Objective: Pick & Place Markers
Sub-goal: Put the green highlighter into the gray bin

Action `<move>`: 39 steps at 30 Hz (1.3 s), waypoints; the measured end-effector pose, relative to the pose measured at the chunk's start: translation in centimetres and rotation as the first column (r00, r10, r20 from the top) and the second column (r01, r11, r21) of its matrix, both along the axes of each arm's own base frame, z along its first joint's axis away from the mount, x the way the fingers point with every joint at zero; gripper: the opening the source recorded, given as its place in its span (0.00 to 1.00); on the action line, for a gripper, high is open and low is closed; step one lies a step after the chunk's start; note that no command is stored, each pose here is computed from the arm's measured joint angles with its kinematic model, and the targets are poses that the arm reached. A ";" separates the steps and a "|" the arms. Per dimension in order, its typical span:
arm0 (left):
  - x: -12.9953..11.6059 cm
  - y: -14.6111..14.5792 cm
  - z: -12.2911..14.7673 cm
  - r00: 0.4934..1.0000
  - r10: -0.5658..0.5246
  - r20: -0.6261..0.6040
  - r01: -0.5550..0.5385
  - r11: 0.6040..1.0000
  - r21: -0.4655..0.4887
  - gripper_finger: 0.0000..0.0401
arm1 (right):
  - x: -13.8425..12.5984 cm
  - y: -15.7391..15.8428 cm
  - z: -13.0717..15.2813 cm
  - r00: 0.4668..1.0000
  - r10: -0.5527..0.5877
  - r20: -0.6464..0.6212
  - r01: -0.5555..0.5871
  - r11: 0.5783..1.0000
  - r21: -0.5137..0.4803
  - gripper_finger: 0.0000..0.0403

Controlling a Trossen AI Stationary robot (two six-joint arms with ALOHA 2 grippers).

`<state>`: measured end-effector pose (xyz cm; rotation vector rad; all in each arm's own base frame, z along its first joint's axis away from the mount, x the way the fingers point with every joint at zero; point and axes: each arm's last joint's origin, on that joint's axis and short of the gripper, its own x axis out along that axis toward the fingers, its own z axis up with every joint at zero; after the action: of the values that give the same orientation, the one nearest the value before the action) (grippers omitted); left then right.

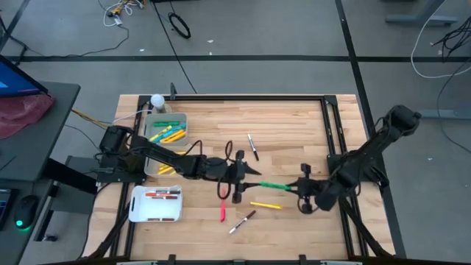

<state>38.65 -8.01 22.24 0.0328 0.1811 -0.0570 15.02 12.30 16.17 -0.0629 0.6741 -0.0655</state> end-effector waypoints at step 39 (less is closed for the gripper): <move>1.5 0.7 -5.4 0.991 -0.002 -0.132 -0.001 1.000 -0.021 0.19 | 3.3 -1.4 1.0 0.990 -0.009 0.139 0.016 0.999 -0.050 0.15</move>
<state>40.17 -7.30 16.80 0.0076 0.3128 -0.0616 18.33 10.87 17.19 -0.1026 0.5335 -0.0981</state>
